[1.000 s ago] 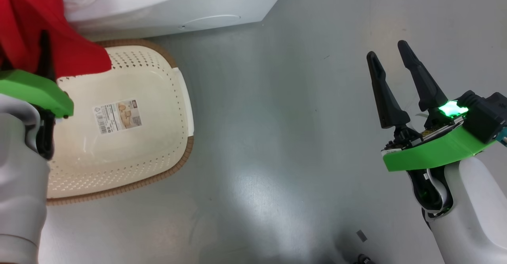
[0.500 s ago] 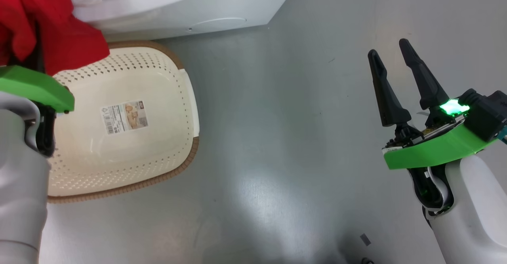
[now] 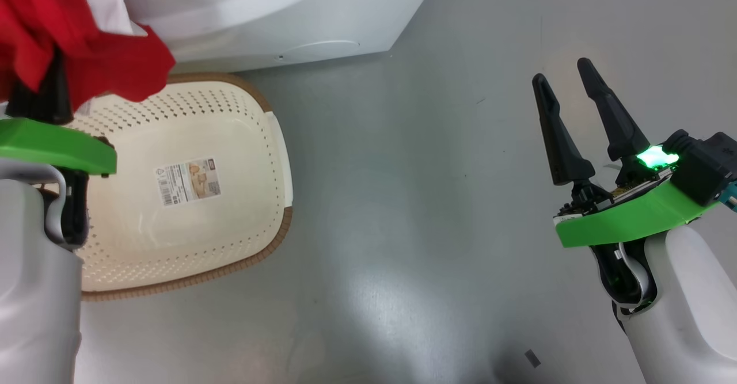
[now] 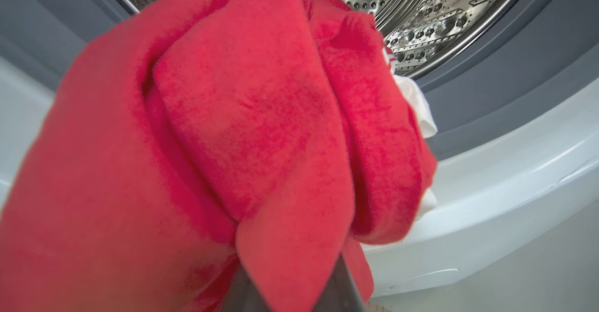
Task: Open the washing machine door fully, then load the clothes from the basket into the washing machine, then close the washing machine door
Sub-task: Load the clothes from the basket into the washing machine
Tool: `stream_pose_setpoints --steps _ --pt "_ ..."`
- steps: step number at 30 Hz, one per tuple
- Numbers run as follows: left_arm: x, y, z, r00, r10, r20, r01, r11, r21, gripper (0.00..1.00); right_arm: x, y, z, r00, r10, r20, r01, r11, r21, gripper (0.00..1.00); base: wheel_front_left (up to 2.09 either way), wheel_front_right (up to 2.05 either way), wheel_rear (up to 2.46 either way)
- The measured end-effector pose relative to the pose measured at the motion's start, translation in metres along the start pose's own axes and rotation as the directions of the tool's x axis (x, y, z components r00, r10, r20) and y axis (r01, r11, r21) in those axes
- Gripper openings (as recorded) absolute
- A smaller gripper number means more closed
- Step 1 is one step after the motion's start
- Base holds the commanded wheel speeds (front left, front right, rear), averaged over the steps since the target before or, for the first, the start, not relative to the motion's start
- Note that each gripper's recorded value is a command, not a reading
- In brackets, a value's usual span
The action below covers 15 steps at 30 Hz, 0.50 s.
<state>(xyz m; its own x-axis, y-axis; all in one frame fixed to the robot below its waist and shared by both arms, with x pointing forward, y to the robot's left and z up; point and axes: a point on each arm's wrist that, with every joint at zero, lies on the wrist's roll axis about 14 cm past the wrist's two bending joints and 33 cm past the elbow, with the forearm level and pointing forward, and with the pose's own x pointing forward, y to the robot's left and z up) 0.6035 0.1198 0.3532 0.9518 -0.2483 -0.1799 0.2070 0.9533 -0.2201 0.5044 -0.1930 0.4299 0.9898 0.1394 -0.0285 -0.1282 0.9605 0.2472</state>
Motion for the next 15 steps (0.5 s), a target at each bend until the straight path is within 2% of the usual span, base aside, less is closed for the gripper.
stream_pose_setpoints --steps 8,15 --pt "-0.003 -0.023 0.052 0.985 -0.053 0.165 0.047 0.998 0.038 0.0 -0.006 0.001 0.004 1.0 -0.005 0.003 0.005 1.0 0.004 1.0 0.0 0.0 0.0" --pt "0.01 -0.037 0.068 0.981 -0.093 0.173 0.083 0.994 0.066 0.0 -0.009 0.001 0.007 1.0 -0.009 0.007 0.009 1.0 0.002 1.0 0.0 0.0 0.0"
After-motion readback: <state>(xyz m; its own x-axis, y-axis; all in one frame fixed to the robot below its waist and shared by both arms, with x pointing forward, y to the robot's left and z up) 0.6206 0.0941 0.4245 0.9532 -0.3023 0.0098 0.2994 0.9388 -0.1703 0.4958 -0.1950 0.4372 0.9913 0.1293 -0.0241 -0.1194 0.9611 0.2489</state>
